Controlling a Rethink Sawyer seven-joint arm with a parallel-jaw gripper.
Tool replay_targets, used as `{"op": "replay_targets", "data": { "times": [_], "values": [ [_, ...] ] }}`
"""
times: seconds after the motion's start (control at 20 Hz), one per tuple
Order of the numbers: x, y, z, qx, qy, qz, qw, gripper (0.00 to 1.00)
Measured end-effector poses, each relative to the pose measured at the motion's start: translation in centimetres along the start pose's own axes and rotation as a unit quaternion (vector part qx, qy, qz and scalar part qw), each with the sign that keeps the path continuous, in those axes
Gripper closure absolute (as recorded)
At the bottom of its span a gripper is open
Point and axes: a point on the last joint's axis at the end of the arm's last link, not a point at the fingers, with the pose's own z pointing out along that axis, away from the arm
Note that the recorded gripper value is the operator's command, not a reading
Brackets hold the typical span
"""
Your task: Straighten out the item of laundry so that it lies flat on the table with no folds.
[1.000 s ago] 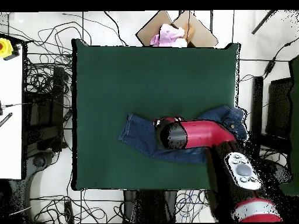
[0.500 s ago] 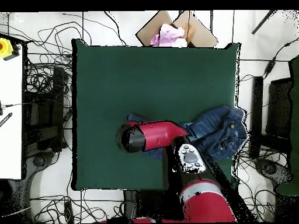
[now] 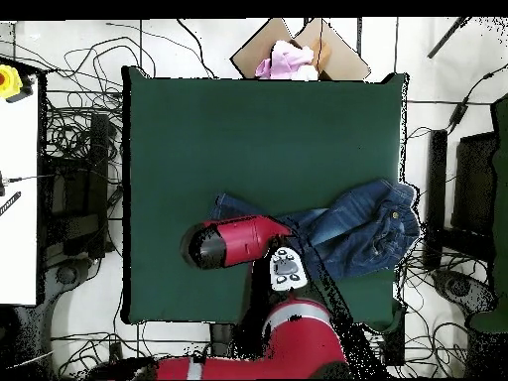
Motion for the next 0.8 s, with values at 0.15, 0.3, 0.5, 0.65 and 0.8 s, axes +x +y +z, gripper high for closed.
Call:
{"op": "replay_targets", "data": {
  "times": [0.15,0.3,0.5,0.65,0.8],
  "values": [
    [1.3,-0.4,2.3,0.018,0.005,-0.004,0.9998,0.00],
    [2.2,-0.6,4.2,0.033,-0.001,-0.004,0.9994,0.00],
    [2.5,-0.3,4.7,0.052,-0.021,0.005,0.9984,0.00],
    [2.6,0.0,4.8,0.063,-0.027,0.011,0.9976,0.00],
    [2.6,0.1,4.8,0.067,-0.027,0.019,0.9972,0.00]
  ]
}}
